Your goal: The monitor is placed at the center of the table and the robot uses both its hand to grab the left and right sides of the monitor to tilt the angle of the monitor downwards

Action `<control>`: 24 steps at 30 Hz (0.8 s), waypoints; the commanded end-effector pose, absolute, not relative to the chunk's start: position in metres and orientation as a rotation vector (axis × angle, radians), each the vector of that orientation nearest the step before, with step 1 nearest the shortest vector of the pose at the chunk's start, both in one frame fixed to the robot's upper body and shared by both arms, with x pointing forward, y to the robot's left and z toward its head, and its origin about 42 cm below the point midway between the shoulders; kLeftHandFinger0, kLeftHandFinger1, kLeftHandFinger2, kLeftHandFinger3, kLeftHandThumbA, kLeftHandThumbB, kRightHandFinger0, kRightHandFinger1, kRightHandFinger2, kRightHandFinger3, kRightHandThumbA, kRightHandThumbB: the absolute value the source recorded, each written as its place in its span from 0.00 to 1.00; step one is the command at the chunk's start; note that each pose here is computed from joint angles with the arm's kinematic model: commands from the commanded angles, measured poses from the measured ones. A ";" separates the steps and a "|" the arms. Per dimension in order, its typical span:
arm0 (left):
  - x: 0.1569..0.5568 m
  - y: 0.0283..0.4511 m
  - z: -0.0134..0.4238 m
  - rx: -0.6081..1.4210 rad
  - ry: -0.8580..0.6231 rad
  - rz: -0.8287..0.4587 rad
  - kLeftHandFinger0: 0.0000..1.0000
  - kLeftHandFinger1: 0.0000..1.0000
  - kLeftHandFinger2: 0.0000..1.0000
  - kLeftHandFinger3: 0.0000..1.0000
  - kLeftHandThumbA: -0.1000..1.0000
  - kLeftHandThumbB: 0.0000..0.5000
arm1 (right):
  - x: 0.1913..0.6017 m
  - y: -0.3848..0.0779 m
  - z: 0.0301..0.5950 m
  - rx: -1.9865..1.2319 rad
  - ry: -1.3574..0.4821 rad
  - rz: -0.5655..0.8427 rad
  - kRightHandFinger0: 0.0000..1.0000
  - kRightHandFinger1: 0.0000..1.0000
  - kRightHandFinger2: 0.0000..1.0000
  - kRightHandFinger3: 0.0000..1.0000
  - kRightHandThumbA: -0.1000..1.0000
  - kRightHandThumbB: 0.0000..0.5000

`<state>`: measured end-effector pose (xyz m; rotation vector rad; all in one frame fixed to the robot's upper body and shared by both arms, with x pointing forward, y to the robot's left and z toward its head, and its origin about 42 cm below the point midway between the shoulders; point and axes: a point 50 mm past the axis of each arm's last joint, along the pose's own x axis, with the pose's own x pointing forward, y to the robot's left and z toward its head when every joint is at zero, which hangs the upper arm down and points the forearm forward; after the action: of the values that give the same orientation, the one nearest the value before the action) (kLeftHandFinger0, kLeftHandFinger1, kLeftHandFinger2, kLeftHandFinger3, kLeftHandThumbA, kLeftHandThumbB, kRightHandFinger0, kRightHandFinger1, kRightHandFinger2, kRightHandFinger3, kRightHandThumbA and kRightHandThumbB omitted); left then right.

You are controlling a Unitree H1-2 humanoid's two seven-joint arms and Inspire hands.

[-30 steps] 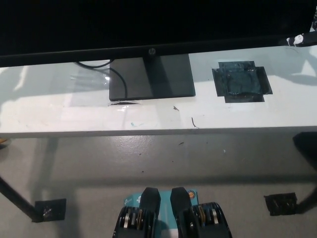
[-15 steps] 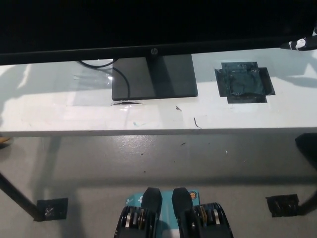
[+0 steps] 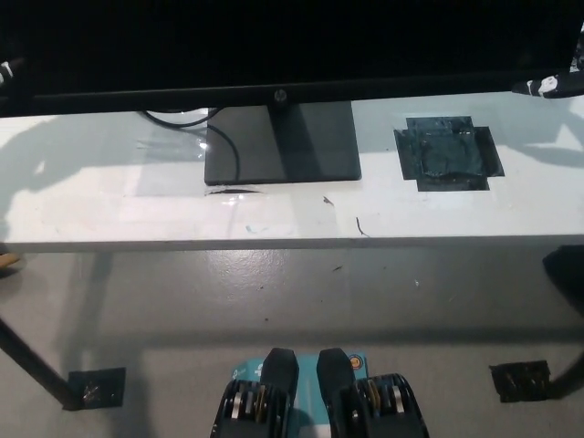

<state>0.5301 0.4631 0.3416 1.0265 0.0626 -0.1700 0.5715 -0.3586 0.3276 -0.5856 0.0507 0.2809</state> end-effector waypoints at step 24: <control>0.565 0.415 0.489 1.807 -0.213 0.175 1.00 1.00 1.00 1.00 0.83 0.95 | 0.597 -0.269 0.465 -1.022 -0.488 0.005 1.00 1.00 1.00 1.00 0.62 0.92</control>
<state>0.5503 0.4461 0.3834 1.6757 0.0331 -0.0968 0.5800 -0.3403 0.3275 -0.9498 0.0014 0.1224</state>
